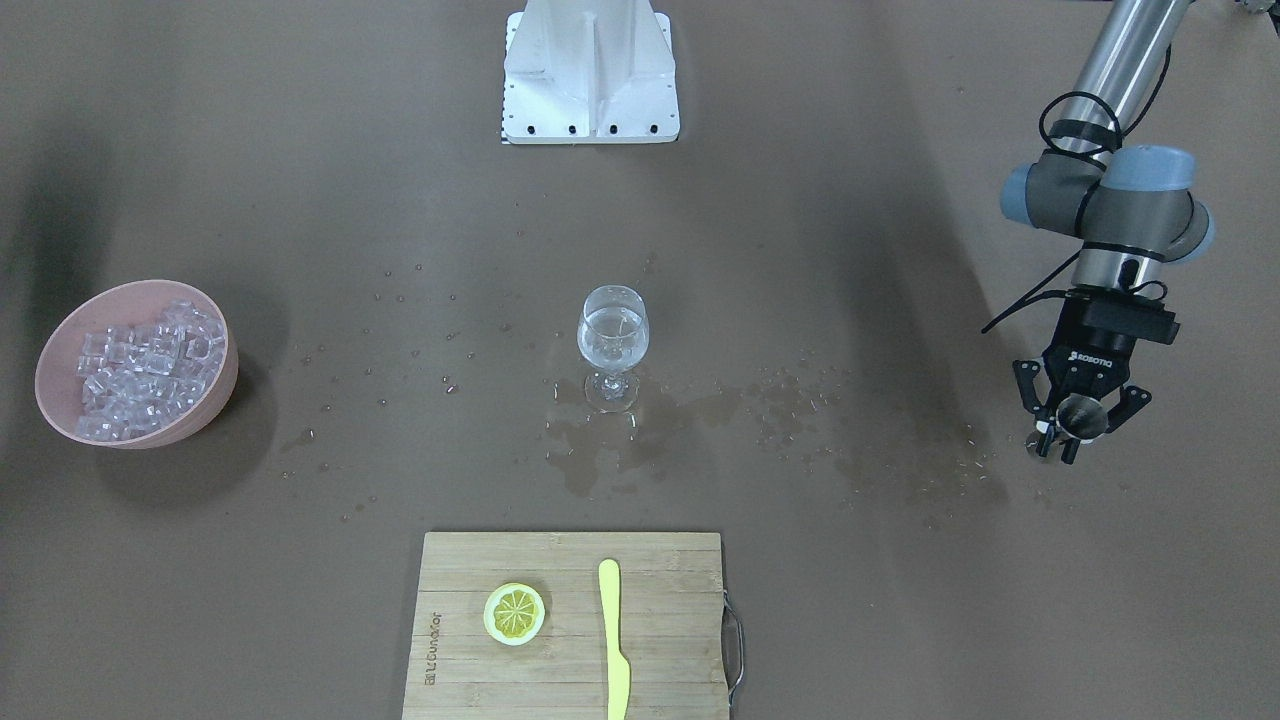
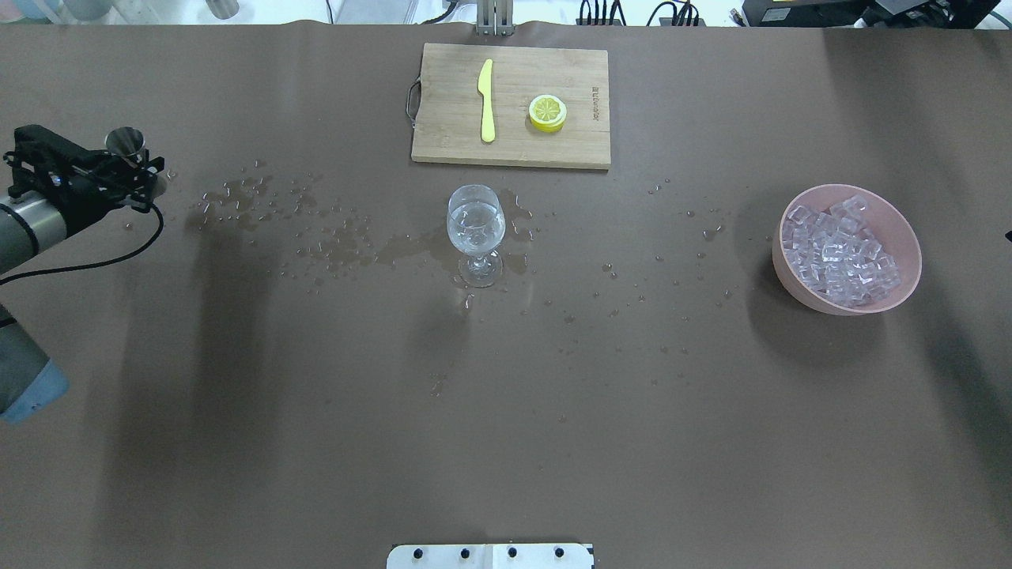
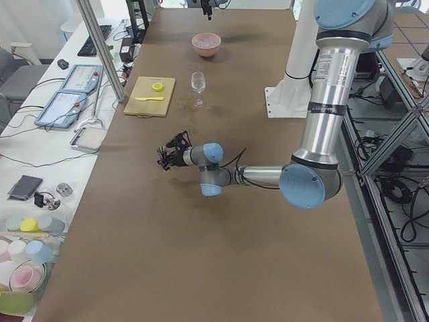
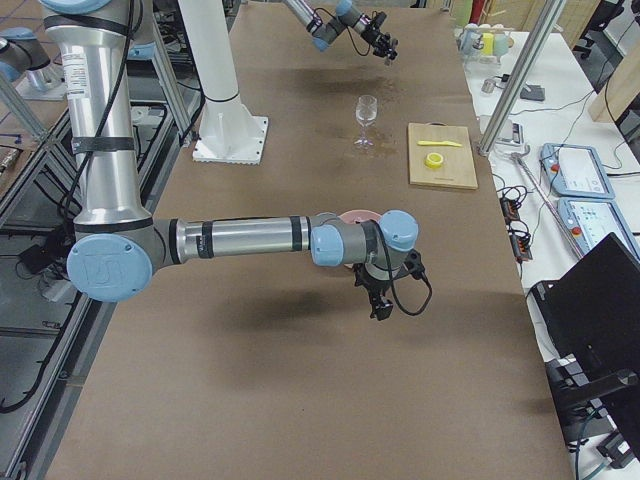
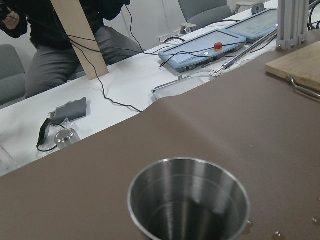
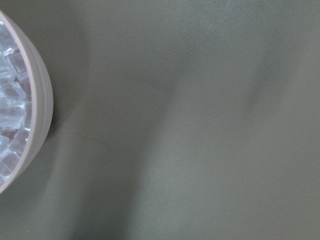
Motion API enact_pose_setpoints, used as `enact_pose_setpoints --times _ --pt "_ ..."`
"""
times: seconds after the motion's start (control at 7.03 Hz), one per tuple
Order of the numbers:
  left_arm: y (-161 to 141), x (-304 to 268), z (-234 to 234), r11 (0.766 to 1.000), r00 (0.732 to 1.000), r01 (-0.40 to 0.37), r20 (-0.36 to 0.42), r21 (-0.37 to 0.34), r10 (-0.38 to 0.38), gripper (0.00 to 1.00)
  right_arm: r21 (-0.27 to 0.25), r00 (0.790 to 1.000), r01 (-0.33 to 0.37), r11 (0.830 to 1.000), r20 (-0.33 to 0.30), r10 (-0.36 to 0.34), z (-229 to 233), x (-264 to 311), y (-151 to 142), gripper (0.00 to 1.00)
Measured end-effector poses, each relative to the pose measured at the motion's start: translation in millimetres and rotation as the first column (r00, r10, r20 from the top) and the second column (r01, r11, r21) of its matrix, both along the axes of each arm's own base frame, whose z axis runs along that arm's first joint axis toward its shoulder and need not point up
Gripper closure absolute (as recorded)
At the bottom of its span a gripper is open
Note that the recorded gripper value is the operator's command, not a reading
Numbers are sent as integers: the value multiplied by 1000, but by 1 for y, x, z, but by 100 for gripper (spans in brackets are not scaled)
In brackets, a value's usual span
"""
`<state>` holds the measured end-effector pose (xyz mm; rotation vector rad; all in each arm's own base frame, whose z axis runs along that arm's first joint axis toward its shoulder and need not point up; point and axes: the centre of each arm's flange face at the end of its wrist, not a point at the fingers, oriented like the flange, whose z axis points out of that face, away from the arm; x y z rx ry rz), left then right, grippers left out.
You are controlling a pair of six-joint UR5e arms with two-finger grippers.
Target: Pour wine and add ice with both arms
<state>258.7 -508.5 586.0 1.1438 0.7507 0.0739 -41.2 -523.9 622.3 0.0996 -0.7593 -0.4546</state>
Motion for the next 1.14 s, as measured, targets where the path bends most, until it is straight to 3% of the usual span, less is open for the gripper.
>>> enact_pose_setpoints --times 0.57,1.0,1.14 --pt "54 -56 58 999 999 -39 -25 -16 39 100 11 1000 0 1000 2 0 0 0 0 0" --pt "76 -64 72 991 990 -98 -111 -91 87 100 13 1000 1 1000 3 -1 -1 -1 0 0" --pt "79 -65 74 990 989 -103 -117 -99 92 89 14 1000 1 1000 3 -1 -2 -1 -1 0"
